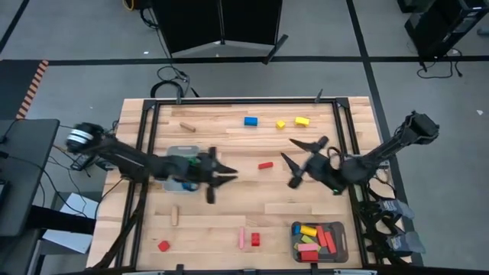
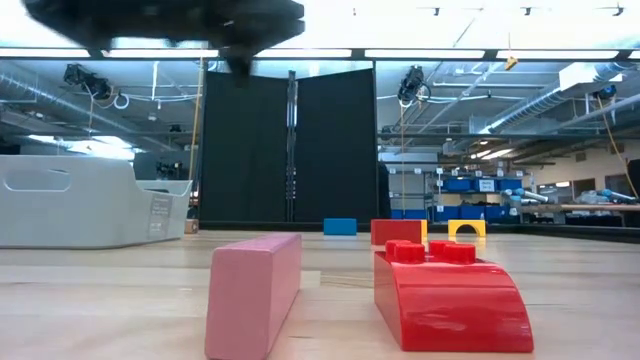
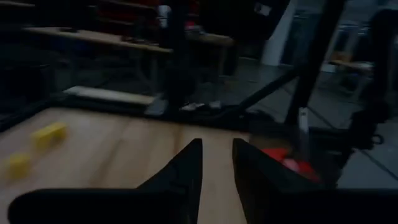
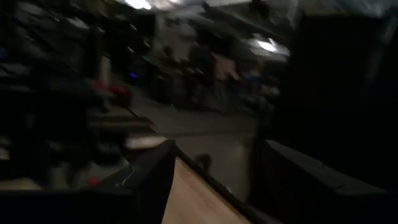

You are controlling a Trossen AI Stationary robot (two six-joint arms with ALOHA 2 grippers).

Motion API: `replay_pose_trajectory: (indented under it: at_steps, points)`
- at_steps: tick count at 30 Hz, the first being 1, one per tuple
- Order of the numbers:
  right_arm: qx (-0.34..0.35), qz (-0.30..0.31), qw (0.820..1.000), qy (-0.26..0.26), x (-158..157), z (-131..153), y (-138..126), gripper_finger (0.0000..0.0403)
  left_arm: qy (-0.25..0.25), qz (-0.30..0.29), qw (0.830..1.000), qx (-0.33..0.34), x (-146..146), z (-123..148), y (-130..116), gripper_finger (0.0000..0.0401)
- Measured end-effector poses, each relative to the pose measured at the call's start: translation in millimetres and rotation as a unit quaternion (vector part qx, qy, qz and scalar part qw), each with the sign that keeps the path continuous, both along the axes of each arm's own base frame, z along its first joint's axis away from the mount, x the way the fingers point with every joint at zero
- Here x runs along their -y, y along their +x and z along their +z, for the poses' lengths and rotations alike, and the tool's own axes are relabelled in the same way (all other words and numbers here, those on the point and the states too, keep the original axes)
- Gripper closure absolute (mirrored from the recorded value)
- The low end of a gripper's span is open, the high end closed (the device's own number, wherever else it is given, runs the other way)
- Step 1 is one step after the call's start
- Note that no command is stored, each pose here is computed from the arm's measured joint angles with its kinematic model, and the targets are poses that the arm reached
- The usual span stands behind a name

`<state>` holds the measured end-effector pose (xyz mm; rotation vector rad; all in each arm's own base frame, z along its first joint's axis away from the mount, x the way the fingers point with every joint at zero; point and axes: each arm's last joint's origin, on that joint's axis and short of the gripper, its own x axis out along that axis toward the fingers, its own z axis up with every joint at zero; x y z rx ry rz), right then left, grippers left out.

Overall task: Sort blocks by size
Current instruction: Put the left yellow block into the grey bin

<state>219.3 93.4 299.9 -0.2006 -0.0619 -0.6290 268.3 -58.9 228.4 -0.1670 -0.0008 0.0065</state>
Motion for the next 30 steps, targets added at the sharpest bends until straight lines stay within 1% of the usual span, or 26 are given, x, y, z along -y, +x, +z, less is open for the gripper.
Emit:
replay_pose_trajectory:
  at_steps: [3,6,9,13,16,18,20,22,26,30]
  points:
    - [-0.011,-0.036,0.999,0.030,18,-14,15,0.0155,-0.014,0.024,0.999,0.020,-5,1,-34,0.0306]
    - [-0.022,-0.045,0.996,0.070,38,-30,27,0.0158,-0.021,0.047,0.998,0.031,-10,-4,-61,0.0306]
    - [-0.037,-0.048,0.990,0.129,62,-42,38,0.0160,-0.027,0.066,0.997,0.039,-16,-10,-80,0.0306]
    - [-0.102,-0.071,0.971,0.206,101,-47,57,0.0160,-0.045,0.078,0.994,0.059,-21,-12,-95,0.0306]
    - [-0.180,-0.102,0.943,0.260,134,-46,69,0.0160,-0.046,0.088,0.994,0.050,-23,-16,-101,0.0306]
    - [-0.235,-0.125,0.920,0.289,158,-46,74,0.0160,-0.053,0.092,0.994,0.042,-24,-17,-103,0.0306]
    - [-0.275,-0.135,0.897,0.321,181,-45,79,0.0159,-0.057,0.094,0.993,0.032,-24,-18,-104,0.0306]
    - [-0.318,-0.129,0.872,0.350,203,-49,83,0.0155,-0.064,0.097,0.993,0.036,-25,-16,-105,0.0306]
    - [-0.377,-0.134,0.833,0.383,240,-61,86,0.0143,-0.067,0.098,0.992,0.044,-26,-13,-108,0.0306]
    - [-0.416,-0.156,0.791,0.421,264,-76,82,0.0124,-0.067,0.098,0.992,0.040,-27,-13,-111,0.0305]
